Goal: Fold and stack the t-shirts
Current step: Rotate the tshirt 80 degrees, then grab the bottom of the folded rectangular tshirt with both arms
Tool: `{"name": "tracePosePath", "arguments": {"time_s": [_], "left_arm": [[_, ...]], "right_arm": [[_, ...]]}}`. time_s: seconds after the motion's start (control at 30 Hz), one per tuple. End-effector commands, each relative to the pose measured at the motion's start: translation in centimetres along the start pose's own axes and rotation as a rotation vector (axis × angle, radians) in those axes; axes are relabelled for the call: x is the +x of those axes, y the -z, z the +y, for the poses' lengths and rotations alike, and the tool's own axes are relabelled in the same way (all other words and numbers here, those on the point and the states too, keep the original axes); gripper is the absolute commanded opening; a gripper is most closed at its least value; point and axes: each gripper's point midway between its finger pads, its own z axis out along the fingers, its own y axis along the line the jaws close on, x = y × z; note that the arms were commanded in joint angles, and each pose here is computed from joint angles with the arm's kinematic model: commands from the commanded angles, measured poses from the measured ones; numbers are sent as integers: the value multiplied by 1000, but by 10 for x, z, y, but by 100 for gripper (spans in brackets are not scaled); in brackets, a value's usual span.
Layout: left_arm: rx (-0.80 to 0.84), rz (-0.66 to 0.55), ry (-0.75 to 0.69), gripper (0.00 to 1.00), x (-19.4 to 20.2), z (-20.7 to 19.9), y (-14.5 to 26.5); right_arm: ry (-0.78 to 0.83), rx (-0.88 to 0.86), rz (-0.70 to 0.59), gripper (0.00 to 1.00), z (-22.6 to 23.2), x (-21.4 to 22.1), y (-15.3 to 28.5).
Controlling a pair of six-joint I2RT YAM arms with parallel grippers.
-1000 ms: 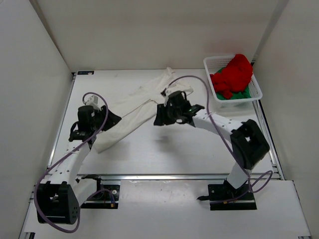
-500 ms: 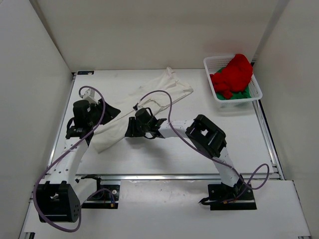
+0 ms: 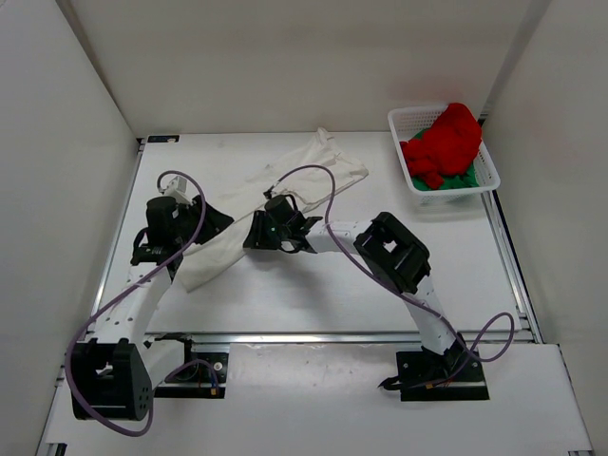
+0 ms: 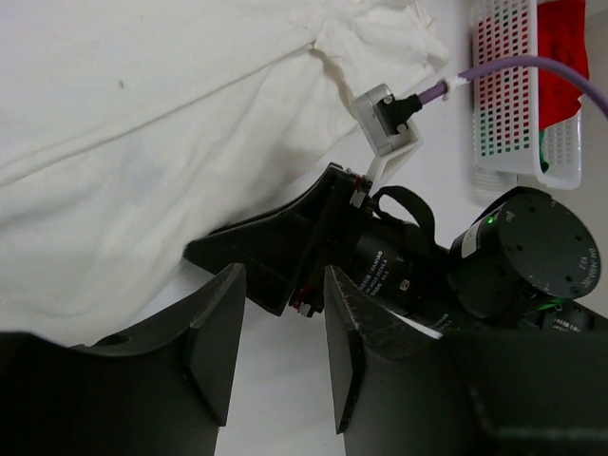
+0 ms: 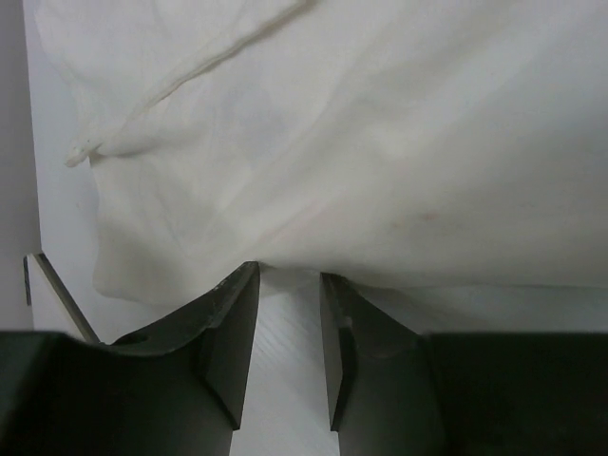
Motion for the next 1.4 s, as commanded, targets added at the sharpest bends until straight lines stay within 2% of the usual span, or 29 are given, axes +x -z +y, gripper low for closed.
{"name": "tracePosePath", "arguments": {"time_s": [0.0, 0.03, 0.1, 0.2, 0.33, 0.43, 0.5, 0.57, 0.6, 0.67, 0.77, 0.83, 0.93, 1.07, 1.37], "left_arm": [[1, -15, 3, 49, 1, 1, -2], [-3, -20, 0, 49, 0, 1, -1], [-9, -23, -10, 49, -1, 2, 0], [-30, -14, -9, 49, 2, 8, 0], [-37, 41, -30, 50, 19, 8, -7], [-33, 106, -55, 50, 43, 4, -15], [-18, 159, -84, 50, 62, -3, -19], [-32, 205, -112, 50, 78, -2, -22], [-38, 230, -129, 51, 89, -1, -22], [-57, 279, -160, 53, 107, 4, -19], [-127, 342, -220, 55, 133, 20, -9], [-194, 375, -257, 56, 150, 37, -1], [-257, 434, -275, 58, 173, 62, 13], [-268, 526, -272, 57, 202, 74, 29], [-242, 639, -285, 54, 228, 69, 49]], "right_arm": [[24, 26, 26, 32, 0, 10, -6], [21, 37, 49, 29, -4, 16, -10], [12, 37, 71, 11, -5, 17, -17], [8, 36, 59, 0, -10, 16, -3], [16, 62, 35, 0, -49, 8, 51], [-16, 63, 58, 0, -91, 6, 107], [-45, 83, 121, 0, -117, 25, 144], [-50, 112, 116, 3, -142, 22, 171], [-47, 131, 144, 8, -150, 33, 183], [-57, 146, 125, 29, -158, 33, 202], [-50, 169, 84, 38, -158, 36, 227], [-67, 186, 93, 39, -157, 56, 241], [-68, 182, 176, 39, -149, 102, 249], [-52, 152, 289, 39, -126, 148, 251], [-25, 90, 363, 41, -99, 178, 241]]}}
